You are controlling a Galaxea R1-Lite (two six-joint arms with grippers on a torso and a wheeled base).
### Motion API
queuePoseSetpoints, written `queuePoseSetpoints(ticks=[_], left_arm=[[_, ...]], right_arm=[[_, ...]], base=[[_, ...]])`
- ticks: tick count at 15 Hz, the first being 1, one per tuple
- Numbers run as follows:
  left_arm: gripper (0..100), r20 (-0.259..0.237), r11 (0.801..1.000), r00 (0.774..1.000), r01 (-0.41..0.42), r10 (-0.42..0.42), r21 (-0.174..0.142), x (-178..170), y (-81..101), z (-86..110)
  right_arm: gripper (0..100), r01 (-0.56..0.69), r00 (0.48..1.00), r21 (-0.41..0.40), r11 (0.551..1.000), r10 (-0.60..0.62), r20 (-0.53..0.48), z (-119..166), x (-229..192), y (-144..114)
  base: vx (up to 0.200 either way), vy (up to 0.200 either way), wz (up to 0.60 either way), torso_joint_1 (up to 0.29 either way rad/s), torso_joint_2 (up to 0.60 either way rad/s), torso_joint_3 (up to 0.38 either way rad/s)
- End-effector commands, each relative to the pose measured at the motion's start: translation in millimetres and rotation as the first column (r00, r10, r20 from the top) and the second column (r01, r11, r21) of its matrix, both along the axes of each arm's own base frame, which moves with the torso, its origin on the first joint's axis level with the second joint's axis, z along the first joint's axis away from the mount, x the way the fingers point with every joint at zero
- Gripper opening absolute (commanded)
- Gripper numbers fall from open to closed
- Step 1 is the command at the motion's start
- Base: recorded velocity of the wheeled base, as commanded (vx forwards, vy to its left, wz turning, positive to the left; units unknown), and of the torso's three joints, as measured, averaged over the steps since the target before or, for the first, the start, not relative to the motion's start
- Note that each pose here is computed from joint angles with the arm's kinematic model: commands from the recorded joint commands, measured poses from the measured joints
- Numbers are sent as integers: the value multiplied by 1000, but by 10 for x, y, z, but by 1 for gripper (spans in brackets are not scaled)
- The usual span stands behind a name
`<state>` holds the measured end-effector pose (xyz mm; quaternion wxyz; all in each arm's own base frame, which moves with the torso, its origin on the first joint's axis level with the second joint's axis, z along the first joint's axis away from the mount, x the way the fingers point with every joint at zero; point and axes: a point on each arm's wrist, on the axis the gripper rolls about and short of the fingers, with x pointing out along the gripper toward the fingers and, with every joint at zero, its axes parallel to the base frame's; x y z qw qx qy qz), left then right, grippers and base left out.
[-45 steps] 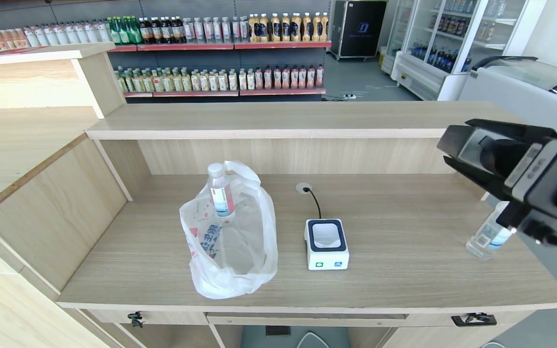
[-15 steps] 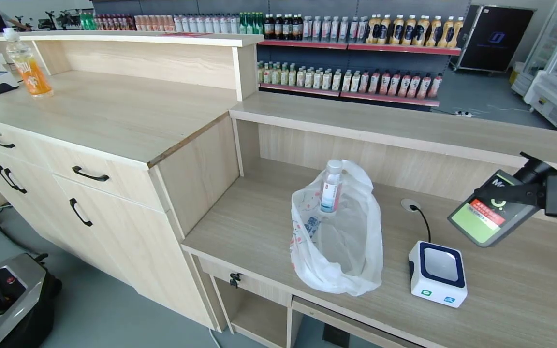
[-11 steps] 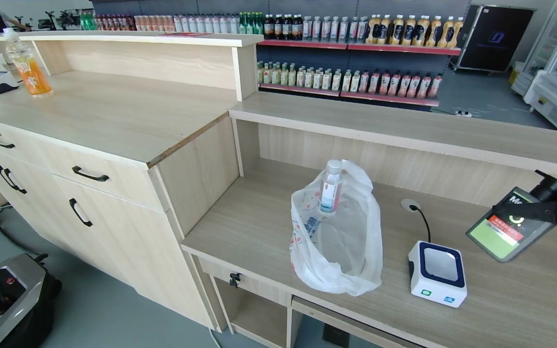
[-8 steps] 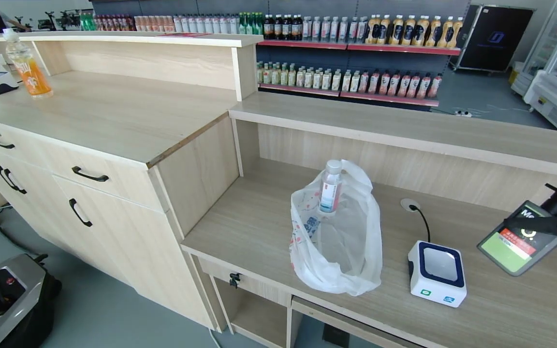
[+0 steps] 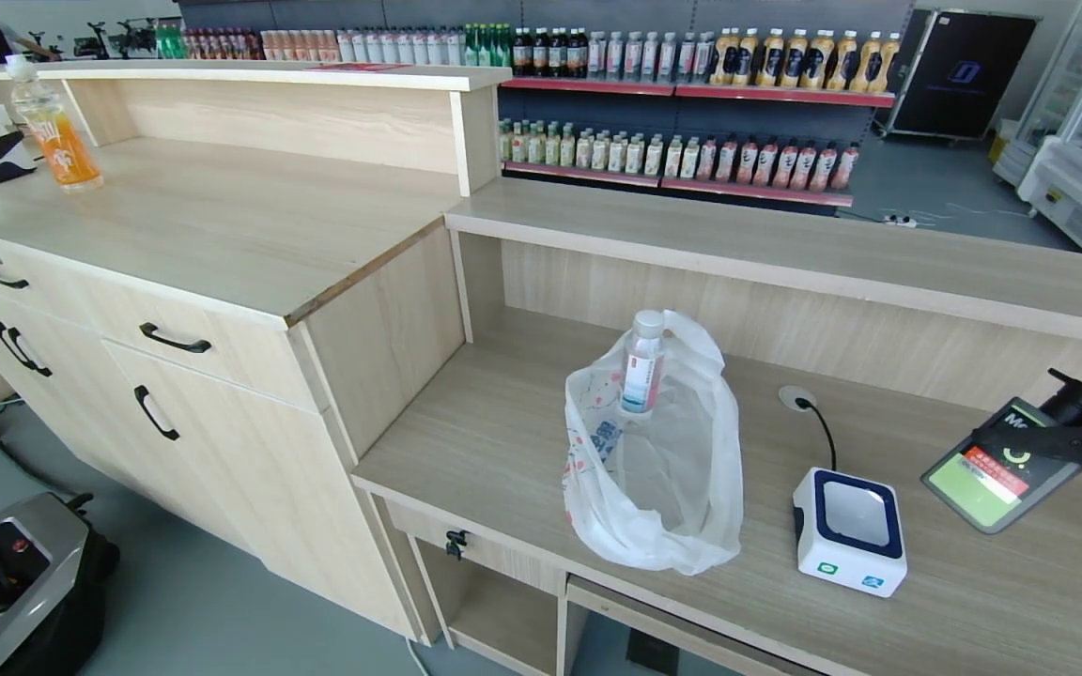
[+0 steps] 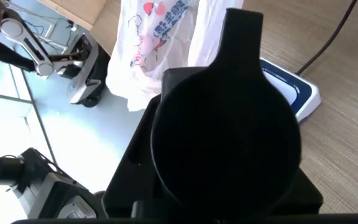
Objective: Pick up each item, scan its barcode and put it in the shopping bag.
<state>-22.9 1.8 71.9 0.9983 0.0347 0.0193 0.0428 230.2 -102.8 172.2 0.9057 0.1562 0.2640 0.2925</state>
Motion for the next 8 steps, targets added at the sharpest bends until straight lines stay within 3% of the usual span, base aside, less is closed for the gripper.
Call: queuePoseSetpoints(ticks=[1,8], left_arm=[[100,1,1000,1000,-1,1,-1,0,0,0],[100,-1,1000,1000,-1,1,-1,1,0,0]], right_arm=[[0,1,1000,12,1000,-1,-21,-74,39,-37],[0,-38,999,-30,999,37,-24,-276,-55,-64]], base=[[0,0,0,0,0,0],[0,0,0,0,0,0]])
